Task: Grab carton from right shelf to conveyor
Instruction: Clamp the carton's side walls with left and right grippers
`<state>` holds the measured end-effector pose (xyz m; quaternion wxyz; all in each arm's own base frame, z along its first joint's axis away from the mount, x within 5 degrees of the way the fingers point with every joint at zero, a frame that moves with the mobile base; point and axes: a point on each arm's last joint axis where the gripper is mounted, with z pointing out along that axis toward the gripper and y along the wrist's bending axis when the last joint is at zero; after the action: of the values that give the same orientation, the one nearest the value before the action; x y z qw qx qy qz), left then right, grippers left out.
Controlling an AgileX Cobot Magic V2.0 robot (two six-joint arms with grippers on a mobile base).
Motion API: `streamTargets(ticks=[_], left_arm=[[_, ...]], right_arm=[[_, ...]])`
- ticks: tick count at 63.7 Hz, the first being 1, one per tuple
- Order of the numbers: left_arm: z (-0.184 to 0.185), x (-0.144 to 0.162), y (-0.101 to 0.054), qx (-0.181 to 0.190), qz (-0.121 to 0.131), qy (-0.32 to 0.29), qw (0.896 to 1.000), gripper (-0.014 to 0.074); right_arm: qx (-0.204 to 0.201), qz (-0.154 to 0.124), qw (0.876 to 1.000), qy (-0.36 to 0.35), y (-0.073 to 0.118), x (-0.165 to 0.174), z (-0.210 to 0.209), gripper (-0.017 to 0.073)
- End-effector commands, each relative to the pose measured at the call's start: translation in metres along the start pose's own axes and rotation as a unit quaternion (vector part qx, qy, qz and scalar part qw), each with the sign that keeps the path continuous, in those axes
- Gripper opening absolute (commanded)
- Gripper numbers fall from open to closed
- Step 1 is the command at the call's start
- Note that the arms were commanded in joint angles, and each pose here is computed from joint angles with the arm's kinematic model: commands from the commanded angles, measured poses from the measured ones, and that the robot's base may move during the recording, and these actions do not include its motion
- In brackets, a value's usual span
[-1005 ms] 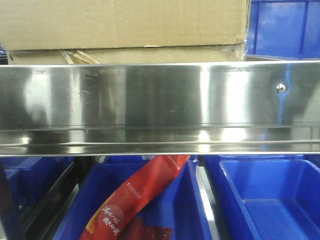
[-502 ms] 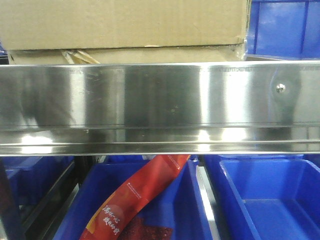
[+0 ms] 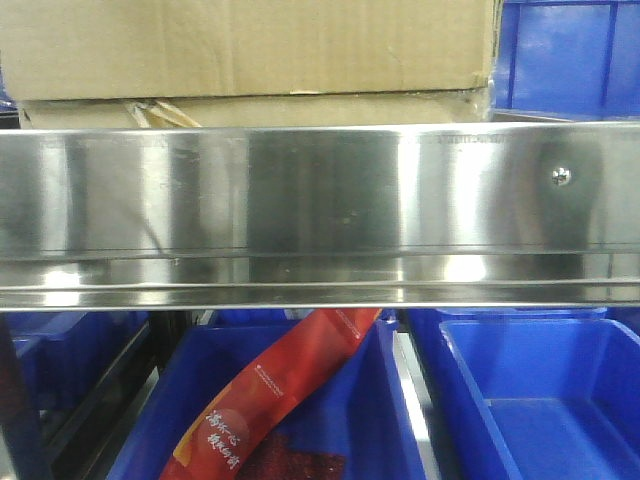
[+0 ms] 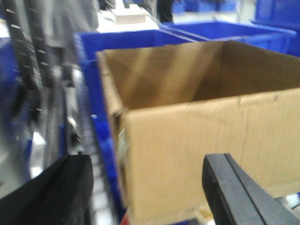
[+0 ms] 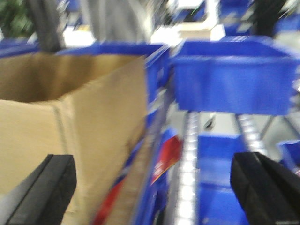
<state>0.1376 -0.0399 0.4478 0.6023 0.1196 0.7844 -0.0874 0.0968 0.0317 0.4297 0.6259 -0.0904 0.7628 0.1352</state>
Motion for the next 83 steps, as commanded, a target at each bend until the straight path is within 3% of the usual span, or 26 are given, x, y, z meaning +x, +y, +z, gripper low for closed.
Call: streamTargets(ticks=[1, 6, 12, 22, 27, 33, 44, 52, 73, 79, 83], left_arm=[[0.023, -0.027, -0.002, 0.011, -0.001, 0.023, 1.0, 0.0402], [0.048, -0.047, -0.001, 0.013, -0.003, 0.05, 0.999, 0.0402], [0.076, -0.066, 0.0, 0.008, -0.03, 0.079, 0.996, 0.0402], [0.113, -0.09, 0.012, -0.055, -0.045, 0.124, 0.99, 0.0402], [0.135, -0.093, 0.017, -0.079, -0.036, 0.153, 0.984, 0.0402], [0.159, -0.091, 0.021, -0.089, -0.045, 0.185, 0.978, 0.0402], [0.201, -0.078, 0.031, -0.098, -0.057, 0.216, 0.97, 0.0402], [0.218, -0.068, 0.037, -0.104, -0.059, 0.234, 0.965, 0.0402], [0.237, -0.054, 0.045, -0.112, -0.063, 0.255, 0.958, 0.0401], [0.238, -0.053, 0.045, -0.112, -0.063, 0.256, 0.958, 0.0389], [0.238, -0.053, 0.045, -0.112, -0.063, 0.256, 0.958, 0.0345]], right_arm=[[-0.021, -0.008, 0.999, 0.038, 0.005, -0.026, 0.021, 0.0558], [-0.037, -0.005, 0.997, 0.071, 0.011, -0.058, 0.039, 0.0558], [-0.039, 0.02, 0.991, 0.129, 0.013, -0.084, 0.066, 0.0558], [-0.024, 0.04, 0.981, 0.191, 0.012, -0.122, 0.113, 0.0558], [-0.026, 0.046, 0.983, 0.176, 0.013, -0.136, 0.138, 0.0558], [-0.037, 0.046, 0.984, 0.167, 0.019, -0.144, 0.167, 0.0558], [-0.048, 0.039, 0.979, 0.196, 0.031, -0.128, 0.223, 0.0558], [-0.036, 0.036, 0.972, 0.23, 0.028, -0.108, 0.255, 0.0558], [-0.003, 0.019, 0.962, 0.272, 0.02, -0.079, 0.293, 0.0556], [-0.004, 0.02, 0.96, 0.278, 0.021, -0.074, 0.298, 0.0494], [-0.005, 0.019, 0.96, 0.28, 0.021, -0.073, 0.3, 0.0398]])
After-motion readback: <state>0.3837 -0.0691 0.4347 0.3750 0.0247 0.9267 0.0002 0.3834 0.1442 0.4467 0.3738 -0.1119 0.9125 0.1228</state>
